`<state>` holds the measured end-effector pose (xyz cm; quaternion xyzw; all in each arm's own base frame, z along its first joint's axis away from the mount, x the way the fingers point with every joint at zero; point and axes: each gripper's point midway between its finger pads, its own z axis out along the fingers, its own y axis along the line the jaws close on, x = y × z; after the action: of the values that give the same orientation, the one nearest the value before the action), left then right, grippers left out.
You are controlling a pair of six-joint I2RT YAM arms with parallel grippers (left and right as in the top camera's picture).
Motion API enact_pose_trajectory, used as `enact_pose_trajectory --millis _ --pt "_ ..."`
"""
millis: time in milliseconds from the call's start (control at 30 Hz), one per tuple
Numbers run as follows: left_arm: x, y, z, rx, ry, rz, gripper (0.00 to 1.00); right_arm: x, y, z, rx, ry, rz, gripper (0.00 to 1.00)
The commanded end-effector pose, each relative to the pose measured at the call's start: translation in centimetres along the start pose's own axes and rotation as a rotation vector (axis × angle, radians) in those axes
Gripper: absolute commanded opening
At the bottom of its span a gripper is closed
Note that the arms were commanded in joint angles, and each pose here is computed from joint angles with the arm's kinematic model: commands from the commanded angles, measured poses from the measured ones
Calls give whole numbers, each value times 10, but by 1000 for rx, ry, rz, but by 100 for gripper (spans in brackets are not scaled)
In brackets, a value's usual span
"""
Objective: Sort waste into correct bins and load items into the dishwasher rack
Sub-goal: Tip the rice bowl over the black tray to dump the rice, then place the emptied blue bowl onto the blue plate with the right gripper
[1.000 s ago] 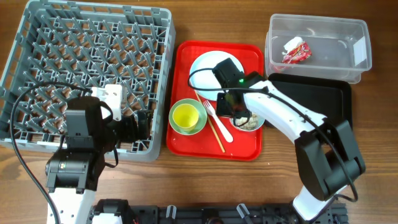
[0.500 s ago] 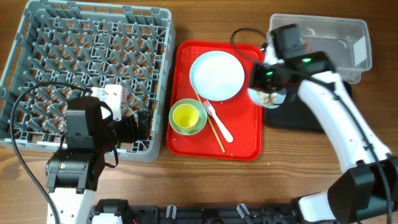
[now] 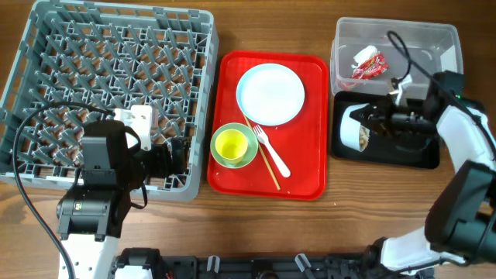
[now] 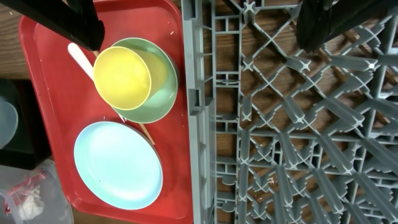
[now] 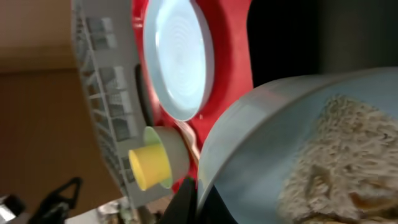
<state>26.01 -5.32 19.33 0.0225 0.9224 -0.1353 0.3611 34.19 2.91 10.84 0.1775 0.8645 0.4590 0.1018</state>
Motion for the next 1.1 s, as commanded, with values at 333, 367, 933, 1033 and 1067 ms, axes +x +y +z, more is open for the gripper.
enact_pose_trajectory --millis 333,367,933,1033,1067 --pt "-6 -3 -4 13 -18 -2 100 -26 23 -36 -505 -52 123 4" --pt "-6 -3 -4 13 -18 -2 100 -29 21 -40 -512 -60 144 4" --pt "-6 -3 -4 13 -18 -2 100 -58 -8 -52 -415 -129 353 4" --pt "-6 -3 -4 13 -18 -2 100 -55 6 -57 -494 -115 273 4" --pt "-6 -3 -4 13 -18 -2 100 -50 32 -71 -645 -110 81 4"
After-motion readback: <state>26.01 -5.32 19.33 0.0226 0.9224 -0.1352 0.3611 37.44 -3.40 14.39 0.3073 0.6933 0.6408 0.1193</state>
